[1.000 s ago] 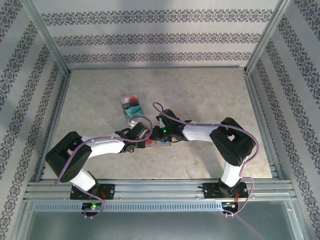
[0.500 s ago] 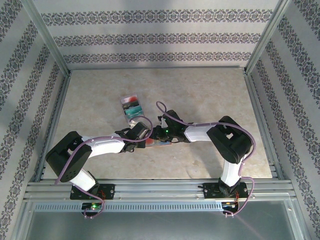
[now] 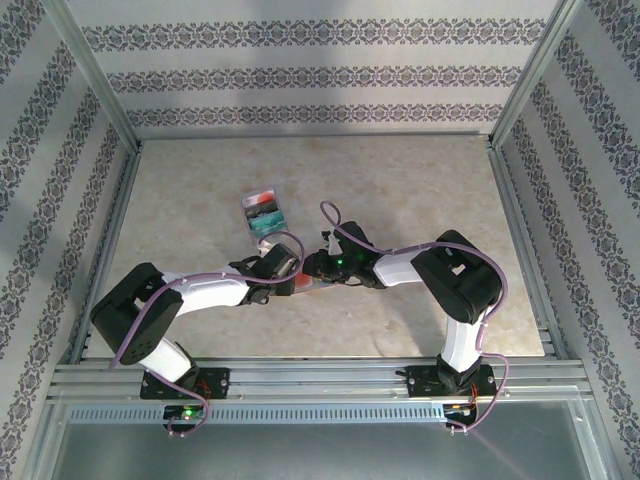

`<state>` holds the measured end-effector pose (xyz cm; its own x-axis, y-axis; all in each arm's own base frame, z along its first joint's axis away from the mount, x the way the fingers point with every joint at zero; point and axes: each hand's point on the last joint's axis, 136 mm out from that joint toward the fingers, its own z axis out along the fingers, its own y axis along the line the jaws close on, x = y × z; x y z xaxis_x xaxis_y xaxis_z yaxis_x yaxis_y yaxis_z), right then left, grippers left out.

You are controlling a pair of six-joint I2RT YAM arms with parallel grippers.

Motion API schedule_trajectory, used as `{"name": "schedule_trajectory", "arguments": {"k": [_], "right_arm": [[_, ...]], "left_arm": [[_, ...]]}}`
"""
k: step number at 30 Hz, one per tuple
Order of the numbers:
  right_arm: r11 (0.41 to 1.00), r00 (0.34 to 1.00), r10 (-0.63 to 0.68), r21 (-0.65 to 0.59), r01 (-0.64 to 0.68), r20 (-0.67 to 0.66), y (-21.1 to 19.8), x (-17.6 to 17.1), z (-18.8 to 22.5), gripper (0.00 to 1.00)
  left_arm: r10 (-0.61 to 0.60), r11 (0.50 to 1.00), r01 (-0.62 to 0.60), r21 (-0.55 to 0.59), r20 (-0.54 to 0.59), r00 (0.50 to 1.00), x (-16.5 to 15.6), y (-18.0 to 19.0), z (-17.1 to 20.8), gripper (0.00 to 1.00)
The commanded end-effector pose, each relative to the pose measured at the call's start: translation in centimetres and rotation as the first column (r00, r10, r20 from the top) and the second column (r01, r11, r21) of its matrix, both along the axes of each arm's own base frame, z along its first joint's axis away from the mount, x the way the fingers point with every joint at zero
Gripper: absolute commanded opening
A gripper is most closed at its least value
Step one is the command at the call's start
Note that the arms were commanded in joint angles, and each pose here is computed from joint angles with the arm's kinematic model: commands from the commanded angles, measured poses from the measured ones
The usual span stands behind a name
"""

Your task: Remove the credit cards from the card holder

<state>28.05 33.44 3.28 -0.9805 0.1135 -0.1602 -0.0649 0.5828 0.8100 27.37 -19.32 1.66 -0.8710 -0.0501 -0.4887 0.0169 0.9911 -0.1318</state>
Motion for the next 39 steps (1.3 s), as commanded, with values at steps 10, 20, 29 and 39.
{"name": "schedule_trajectory", "arguments": {"k": [10, 20, 29, 39], "right_arm": [[0.994, 1.000, 0.016, 0.107, -0.017, 0.008, 0.9, -0.4, 2.0, 0.24], [0.987, 1.000, -0.002, 0.158, -0.001, 0.017, 0.1, -0.1, 3.0, 0.21], [0.983, 1.000, -0.021, 0.181, 0.019, 0.009, -0.4, 0.1, 2.9, 0.21], [0.982, 0.999, -0.041, 0.186, 0.038, 0.013, -1.2, 0.4, 3.0, 0.21]], "left_arm": [[-0.047, 0.997, 0.040, -0.071, -0.105, 0.993, -1.7, -1.7, -2.3, 0.53], [-0.037, 0.998, 0.031, -0.049, -0.120, 0.992, -1.9, -1.4, -2.7, 0.50], [-0.034, 0.999, 0.029, -0.036, -0.124, 0.992, -1.8, -1.1, -2.9, 0.49], [-0.020, 0.999, 0.017, -0.028, -0.124, 0.992, -1.8, -0.5, -2.8, 0.49]]}}
